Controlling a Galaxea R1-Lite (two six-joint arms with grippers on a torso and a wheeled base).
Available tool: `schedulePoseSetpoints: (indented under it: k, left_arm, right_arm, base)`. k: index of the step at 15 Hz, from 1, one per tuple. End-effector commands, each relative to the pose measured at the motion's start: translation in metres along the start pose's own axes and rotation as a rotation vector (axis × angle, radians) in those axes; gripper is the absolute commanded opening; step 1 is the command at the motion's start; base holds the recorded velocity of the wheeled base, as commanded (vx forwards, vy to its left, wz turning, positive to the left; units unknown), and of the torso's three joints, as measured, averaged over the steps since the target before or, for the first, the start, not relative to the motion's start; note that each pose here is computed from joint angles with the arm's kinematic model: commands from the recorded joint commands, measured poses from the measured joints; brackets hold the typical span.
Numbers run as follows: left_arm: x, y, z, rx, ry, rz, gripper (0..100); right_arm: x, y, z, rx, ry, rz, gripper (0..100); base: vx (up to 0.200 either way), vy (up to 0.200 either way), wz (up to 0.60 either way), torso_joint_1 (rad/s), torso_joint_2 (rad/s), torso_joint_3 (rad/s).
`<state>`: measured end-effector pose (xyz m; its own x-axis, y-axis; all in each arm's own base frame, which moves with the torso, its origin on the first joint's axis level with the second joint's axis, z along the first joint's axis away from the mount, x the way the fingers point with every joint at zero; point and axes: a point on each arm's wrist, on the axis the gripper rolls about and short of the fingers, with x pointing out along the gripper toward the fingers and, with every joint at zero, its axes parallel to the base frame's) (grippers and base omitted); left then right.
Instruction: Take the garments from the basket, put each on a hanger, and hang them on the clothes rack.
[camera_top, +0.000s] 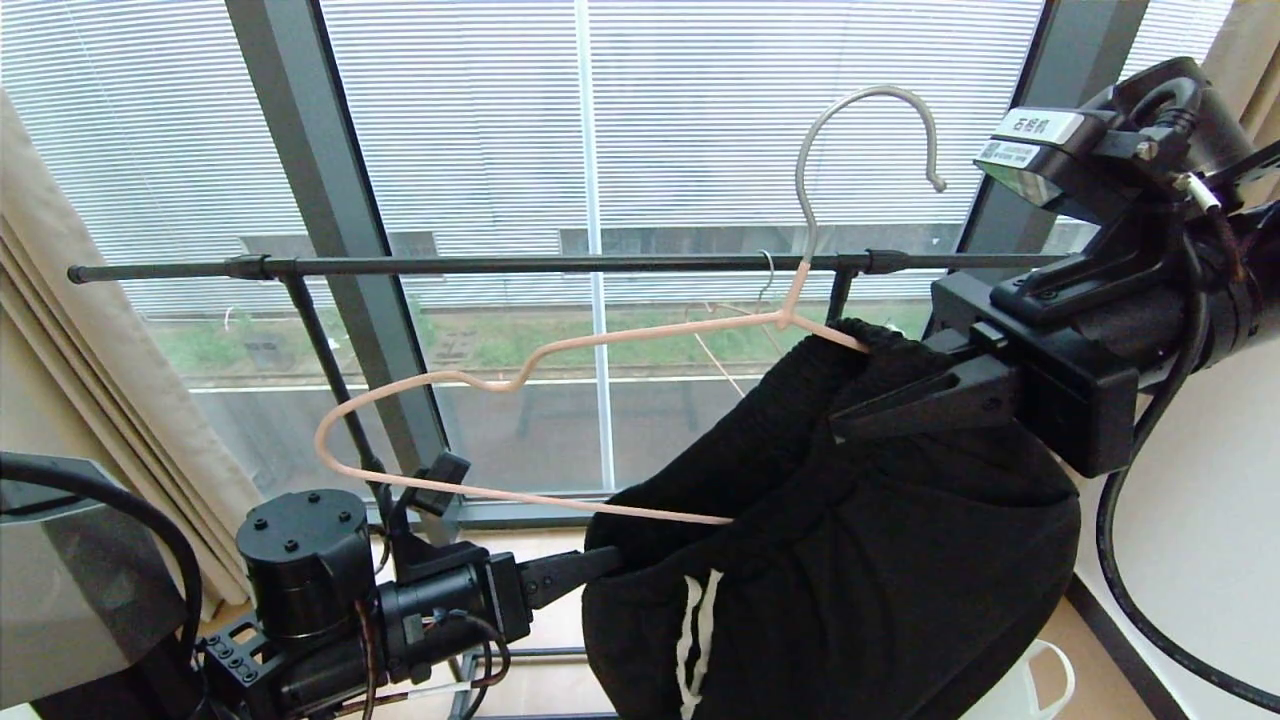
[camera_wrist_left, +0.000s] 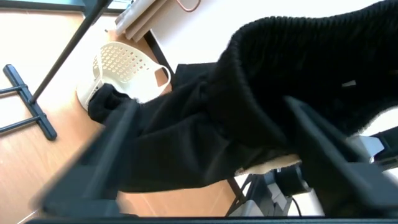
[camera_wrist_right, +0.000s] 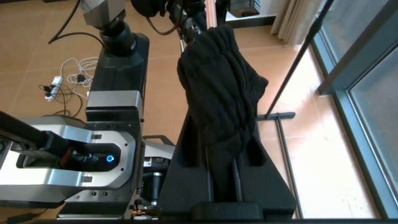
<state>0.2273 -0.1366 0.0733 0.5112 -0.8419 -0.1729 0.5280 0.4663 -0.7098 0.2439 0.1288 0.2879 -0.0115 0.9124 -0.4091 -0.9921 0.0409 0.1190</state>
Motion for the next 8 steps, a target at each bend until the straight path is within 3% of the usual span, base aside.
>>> schedulePoseSetpoints:
  k: [1, 4, 8]
  left_arm:
    - [0.000, 0.000, -0.001, 0.001, 0.004, 0.001, 0]
    - [0.001, 0.001, 0.001, 0.002, -0.002, 0.001, 0]
    - [0.000, 0.002, 0.005, 0.012, -0.025, 0.000, 0]
  right_arm:
    - [-0.001, 0.002, 0.000, -0.003, -0.001, -0.002, 0]
    - [-0.004, 0.003, -0.004, 0.011, 0.001, -0.008, 0]
    - [-0.017, -0.005, -0.023, 0.024, -0.015, -0.088, 0]
  base:
    - [0.000, 0.000, 0.00, 0.000, 0.00, 0.000]
    - [0.000, 0.000, 0.00, 0.000, 0.00, 0.000]
    - [0.000, 0.000, 0.00, 0.000, 0.00, 0.000]
